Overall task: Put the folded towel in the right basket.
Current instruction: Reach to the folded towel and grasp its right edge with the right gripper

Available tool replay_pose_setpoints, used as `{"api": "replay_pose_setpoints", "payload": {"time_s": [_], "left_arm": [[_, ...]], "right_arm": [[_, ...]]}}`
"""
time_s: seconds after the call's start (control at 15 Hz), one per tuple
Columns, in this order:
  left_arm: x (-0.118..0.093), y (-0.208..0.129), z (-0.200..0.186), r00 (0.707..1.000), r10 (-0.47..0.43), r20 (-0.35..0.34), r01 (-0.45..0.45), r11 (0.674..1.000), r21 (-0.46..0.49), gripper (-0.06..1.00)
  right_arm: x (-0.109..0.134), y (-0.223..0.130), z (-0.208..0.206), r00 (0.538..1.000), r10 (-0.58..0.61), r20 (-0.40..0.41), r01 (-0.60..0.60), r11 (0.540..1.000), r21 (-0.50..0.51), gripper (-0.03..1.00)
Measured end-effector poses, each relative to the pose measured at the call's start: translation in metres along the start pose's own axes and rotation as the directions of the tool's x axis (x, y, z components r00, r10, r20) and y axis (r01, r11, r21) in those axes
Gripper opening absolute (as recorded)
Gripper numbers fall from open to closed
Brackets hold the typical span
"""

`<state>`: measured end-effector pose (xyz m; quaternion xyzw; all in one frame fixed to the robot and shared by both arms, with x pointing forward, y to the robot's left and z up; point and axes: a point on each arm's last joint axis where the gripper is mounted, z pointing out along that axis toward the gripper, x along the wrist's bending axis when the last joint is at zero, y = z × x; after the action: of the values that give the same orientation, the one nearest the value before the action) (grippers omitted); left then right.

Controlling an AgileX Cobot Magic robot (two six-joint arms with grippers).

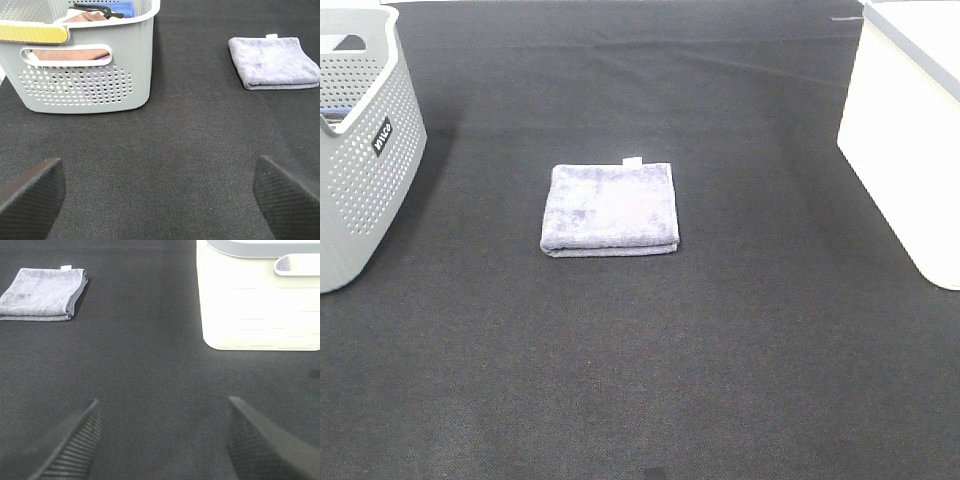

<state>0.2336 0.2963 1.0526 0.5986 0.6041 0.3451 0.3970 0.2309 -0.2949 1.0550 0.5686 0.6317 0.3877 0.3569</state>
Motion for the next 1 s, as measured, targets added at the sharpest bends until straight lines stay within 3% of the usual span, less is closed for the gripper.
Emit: {"api": "replay_pose_setpoints", "payload": {"time_s": [1.0], "left_arm": [[0.0000,0.0000,0.0000,1.000,0.000,0.000,0.000,1.000,0.000,0.97]], "right_arm": [[0.0000,0.0000,0.0000,1.000,0.000,0.000,0.000,1.000,0.000,0.66]]}}
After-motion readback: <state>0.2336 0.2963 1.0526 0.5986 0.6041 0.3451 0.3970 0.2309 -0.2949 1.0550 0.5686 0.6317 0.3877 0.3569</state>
